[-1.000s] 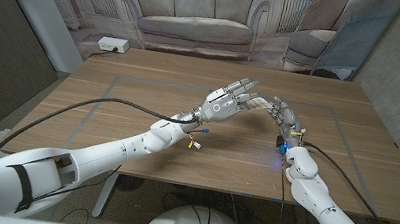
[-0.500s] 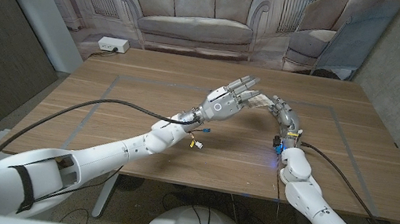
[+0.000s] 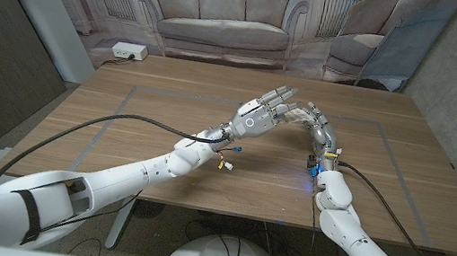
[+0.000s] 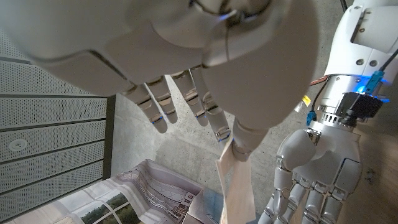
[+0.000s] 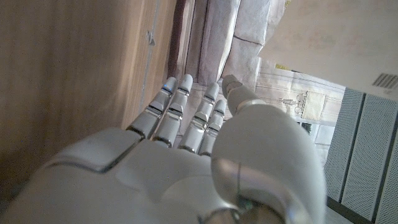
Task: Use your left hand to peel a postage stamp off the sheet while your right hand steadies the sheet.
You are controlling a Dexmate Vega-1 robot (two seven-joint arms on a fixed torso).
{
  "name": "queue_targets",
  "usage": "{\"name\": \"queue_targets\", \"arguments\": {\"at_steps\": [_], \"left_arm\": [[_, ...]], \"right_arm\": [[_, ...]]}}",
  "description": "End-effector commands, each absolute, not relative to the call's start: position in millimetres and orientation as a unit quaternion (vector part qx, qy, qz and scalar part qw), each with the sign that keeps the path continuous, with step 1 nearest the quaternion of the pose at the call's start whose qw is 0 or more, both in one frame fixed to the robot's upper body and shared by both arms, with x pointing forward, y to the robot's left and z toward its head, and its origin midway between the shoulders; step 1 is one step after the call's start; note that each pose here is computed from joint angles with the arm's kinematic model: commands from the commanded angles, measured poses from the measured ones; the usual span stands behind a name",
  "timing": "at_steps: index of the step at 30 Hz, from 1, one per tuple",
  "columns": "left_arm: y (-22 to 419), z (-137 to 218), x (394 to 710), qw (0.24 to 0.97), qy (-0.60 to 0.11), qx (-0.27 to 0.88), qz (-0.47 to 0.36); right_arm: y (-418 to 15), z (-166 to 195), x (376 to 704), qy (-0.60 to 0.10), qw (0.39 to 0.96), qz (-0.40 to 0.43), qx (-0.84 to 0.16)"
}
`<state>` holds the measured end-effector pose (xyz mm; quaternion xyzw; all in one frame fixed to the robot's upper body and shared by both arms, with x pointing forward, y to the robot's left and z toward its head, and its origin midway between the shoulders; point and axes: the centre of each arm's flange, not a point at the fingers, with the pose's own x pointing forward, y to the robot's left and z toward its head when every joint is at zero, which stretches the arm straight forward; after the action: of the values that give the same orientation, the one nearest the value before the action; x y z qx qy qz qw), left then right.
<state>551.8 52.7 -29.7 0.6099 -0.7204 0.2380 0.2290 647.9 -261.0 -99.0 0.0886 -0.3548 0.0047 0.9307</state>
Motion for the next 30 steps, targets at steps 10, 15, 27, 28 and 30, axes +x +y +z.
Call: {"name": "queue_targets", "arguments": {"at_steps": [10, 15, 27, 28, 30], "left_arm": [[48.6, -26.8, 543.0, 0.224, -0.727, 0.601, 0.246], [48.7, -27.5, 541.6, 0.219, -0.727, 0.601, 0.249], [48.4, -27.3, 536.1, 0.226, -0.729, 0.595, 0.252], [48.4, -27.9, 536.1, 0.223, -0.729, 0.596, 0.254], [48.3, -28.7, 536.0, 0.233, -0.729, 0.594, 0.250]], "right_arm": [[-227.1, -91.2, 649.1, -0.400, 0.906, 0.106, 0.090], [-225.8, -91.5, 647.0, -0.409, 0.902, 0.102, 0.099], [-220.8, -92.5, 646.2, -0.423, 0.890, 0.120, 0.122], [-219.3, -93.1, 646.0, -0.427, 0.887, 0.120, 0.131], [-216.9, -94.5, 648.6, -0.433, 0.878, 0.132, 0.154]]}}
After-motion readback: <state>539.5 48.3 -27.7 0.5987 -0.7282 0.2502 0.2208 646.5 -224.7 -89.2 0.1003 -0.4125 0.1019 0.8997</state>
